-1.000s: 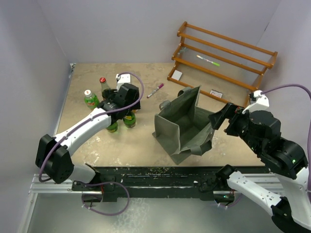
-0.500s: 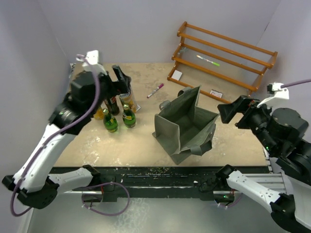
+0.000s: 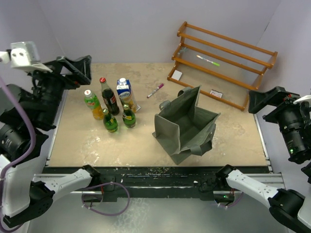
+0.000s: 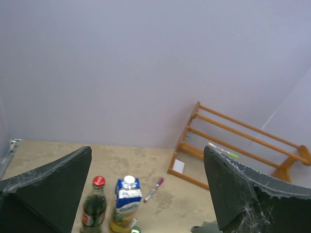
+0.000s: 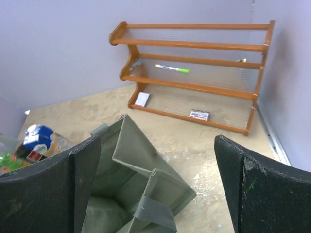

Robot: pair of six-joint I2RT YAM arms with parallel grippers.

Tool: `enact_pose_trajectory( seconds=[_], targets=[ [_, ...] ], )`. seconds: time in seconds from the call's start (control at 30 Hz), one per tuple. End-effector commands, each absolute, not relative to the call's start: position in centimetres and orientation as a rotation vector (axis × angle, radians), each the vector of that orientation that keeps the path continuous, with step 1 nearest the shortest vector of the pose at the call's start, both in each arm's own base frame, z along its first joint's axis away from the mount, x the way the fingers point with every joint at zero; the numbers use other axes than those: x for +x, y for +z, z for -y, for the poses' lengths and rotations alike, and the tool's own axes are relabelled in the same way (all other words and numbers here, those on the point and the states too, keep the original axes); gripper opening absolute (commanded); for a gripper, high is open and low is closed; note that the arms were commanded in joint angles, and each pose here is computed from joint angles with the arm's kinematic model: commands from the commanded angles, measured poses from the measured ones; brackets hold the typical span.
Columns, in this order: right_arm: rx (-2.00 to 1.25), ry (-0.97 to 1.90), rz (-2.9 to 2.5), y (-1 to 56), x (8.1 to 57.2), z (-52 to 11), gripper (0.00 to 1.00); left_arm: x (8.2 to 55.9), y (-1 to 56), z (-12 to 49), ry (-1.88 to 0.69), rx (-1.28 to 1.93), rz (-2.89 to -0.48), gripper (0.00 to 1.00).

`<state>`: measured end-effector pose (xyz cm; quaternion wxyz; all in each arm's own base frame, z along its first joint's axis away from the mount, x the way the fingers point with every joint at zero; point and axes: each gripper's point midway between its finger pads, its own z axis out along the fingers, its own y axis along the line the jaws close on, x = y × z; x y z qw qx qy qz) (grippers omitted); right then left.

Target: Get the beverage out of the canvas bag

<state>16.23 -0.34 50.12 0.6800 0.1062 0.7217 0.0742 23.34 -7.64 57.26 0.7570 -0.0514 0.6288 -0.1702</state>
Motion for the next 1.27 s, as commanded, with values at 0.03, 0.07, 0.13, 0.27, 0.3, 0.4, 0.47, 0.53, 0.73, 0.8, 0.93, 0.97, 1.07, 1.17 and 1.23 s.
enact_pose_trajectory(
  seconds=[0.03, 0.07, 0.13, 0.27, 0.3, 0.4, 0.47, 0.53, 0.73, 0.8, 0.93, 0.97, 1.07, 1.17, 1.23],
  targets=[
    [0.298, 0.047, -1.569, 51.5, 15.9, 2.9, 1.00, 21.4, 59.6, 3.8, -0.245, -0.163, -1.287, 0.99],
    [0.294, 0.052, -1.561, 51.7, 15.9, 2.8, 1.00, 21.2, 59.9, 3.4, -0.241, -0.167, -1.277, 0.99],
    [0.283, 0.045, -1.555, 52.0, 15.8, 2.9, 1.00, 20.9, 60.1, 3.0, -0.223, -0.168, -1.273, 0.99],
    [0.049, 0.020, -1.597, 50.8, 16.1, 1.0, 1.00, 20.5, 59.9, 2.1, -0.201, -0.207, -1.279, 0.99],
    [-0.055, 0.093, -1.610, 50.6, 15.6, -0.5, 1.00, 20.5, 59.7, 1.9, -0.199, -0.220, -1.280, 0.99],
    [-0.184, 0.244, -1.508, 52.7, 14.4, -3.0, 1.00, 20.3, 59.7, 1.8, -0.206, -0.226, -1.282, 0.99],
    [0.023, 0.179, -1.573, 51.1, 15.8, -1.1, 1.00, 20.2, 59.6, 1.8, -0.211, -0.230, -1.284, 0.99],
    [0.237, 0.044, -1.635, 49.2, 17.2, 1.2, 1.00, 20.3, 59.4, 1.8, -0.213, -0.237, -1.289, 0.99],
    [0.323, -0.090, -1.691, 48.0, 18.5, 2.1, 1.00, 20.6, 59.2, 2.2, -0.225, -0.236, -1.290, 0.99],
    [0.308, -0.081, -1.666, 48.8, 18.6, 2.0, 1.00, 20.7, 59.4, 2.3, -0.230, -0.233, -1.281, 0.99],
    [0.298, -0.026, -1.624, 49.8, 18.3, 1.7, 1.00, 20.8, 59.4, 2.3, -0.223, -0.229, -1.277, 0.99],
    [0.295, -0.019, -1.612, 50.1, 18.3, 1.7, 1.00, 20.9, 59.5, 2.3, -0.217, -0.224, -1.278, 0.99],
    [0.298, -0.004, -1.584, 50.6, 18.1, 1.9, 1.00, 21.0, 59.6, 2.3, -0.211, -0.222, -1.277, 0.99],
    [0.225, 0.020, -1.597, 50.6, 18.0, 1.1, 1.00, 21.1, 59.5, 2.5, -0.211, -0.220, -1.280, 0.99],
    [0.246, 0.000, -1.582, 51.1, 18.2, 1.4, 1.00, 21.3, 59.4, 2.6, -0.208, -0.217, -1.284, 0.99]
  ],
)
